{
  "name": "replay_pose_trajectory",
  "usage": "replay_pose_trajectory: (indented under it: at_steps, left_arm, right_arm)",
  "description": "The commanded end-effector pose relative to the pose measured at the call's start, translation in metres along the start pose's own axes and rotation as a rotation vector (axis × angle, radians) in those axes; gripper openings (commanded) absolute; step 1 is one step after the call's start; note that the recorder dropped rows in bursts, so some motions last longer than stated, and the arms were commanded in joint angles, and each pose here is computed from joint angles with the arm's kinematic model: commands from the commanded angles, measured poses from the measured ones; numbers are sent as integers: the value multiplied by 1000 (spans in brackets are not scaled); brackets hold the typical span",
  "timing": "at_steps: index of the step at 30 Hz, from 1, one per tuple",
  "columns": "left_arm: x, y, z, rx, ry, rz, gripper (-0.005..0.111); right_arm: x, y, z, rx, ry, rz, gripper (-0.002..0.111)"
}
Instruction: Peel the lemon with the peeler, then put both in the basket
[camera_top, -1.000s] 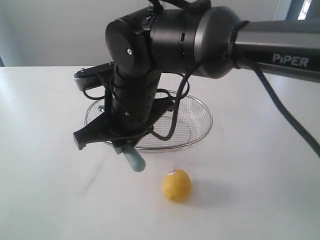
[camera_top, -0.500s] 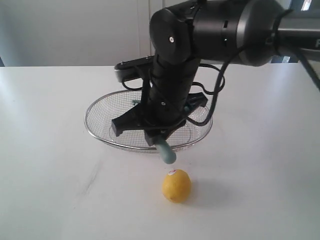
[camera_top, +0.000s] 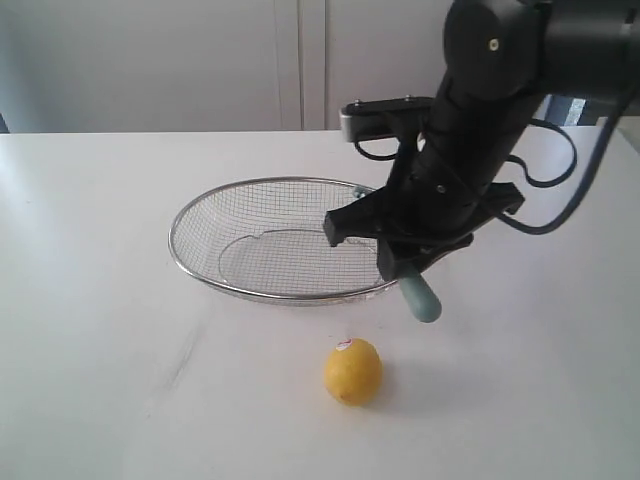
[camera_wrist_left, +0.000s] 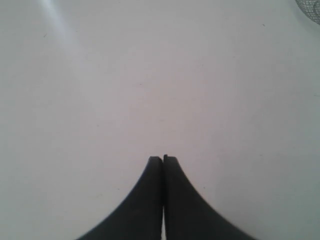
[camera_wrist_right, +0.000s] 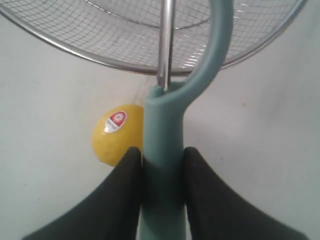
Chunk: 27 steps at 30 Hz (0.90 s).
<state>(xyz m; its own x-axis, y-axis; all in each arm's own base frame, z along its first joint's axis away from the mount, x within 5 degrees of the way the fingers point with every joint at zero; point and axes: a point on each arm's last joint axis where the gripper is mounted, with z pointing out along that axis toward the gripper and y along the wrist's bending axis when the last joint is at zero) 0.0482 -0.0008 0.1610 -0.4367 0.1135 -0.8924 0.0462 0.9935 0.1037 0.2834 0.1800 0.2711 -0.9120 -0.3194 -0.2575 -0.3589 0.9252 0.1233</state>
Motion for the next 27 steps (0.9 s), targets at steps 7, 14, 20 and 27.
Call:
replay_pose_trajectory:
  at_steps: [7,14,20,27]
  left_arm:
    - [3,0,1,0,8,-4,0]
    - [3,0,1,0,8,-4,0]
    - [3,0,1,0,8,-4,0]
    - [3,0,1,0,8,-4,0]
  right_arm:
    - [24,-37,-19,17,-17,69,0]
    - [32,-40,-18,19,4,71,0]
    - [32,-40,-18,19,2,71,0]
    - [33,-41,-18,36,11,62,0]
